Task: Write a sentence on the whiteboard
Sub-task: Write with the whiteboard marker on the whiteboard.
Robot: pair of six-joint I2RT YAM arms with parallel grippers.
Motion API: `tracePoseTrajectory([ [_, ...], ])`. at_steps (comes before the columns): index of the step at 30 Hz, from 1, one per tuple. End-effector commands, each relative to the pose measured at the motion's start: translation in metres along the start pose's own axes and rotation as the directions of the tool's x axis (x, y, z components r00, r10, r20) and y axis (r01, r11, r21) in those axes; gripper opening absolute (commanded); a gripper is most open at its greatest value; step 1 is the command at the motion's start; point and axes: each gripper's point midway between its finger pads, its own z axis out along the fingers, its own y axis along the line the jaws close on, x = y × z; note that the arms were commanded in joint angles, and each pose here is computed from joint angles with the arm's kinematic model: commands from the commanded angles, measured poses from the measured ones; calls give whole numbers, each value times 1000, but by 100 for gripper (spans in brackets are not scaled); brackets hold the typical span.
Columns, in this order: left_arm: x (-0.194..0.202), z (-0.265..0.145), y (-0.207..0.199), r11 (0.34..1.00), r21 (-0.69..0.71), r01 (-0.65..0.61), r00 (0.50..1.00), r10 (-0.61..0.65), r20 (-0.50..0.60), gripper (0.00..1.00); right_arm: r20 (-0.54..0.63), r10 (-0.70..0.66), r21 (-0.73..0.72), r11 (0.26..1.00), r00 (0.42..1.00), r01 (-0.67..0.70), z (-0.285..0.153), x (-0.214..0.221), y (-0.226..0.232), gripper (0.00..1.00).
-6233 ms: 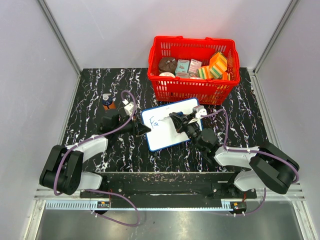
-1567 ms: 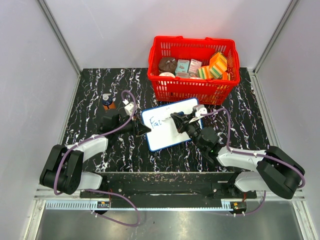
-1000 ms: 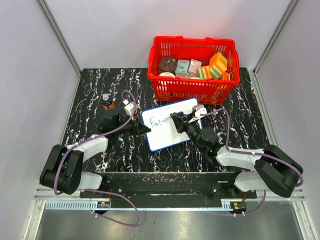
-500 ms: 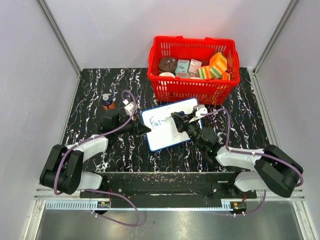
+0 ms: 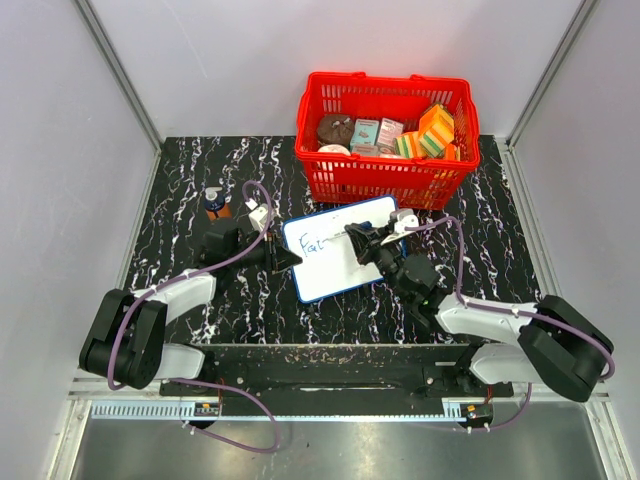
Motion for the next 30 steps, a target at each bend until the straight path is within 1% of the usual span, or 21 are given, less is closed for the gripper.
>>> tracePoseTrajectory([
  [1,-9,1,25,986,-97,-137,990,139,14,0,83,17,-31,999,996,-15,-2,-33,10,0],
  [6,-9,1,24,986,-95,-138,990,140,15,0,95,22,-37,999,995,-18,-4,-41,12,0],
  [30,-8,1,25,986,-98,-136,990,138,13,0,91,33,-41,999,995,-30,-3,-38,12,0],
])
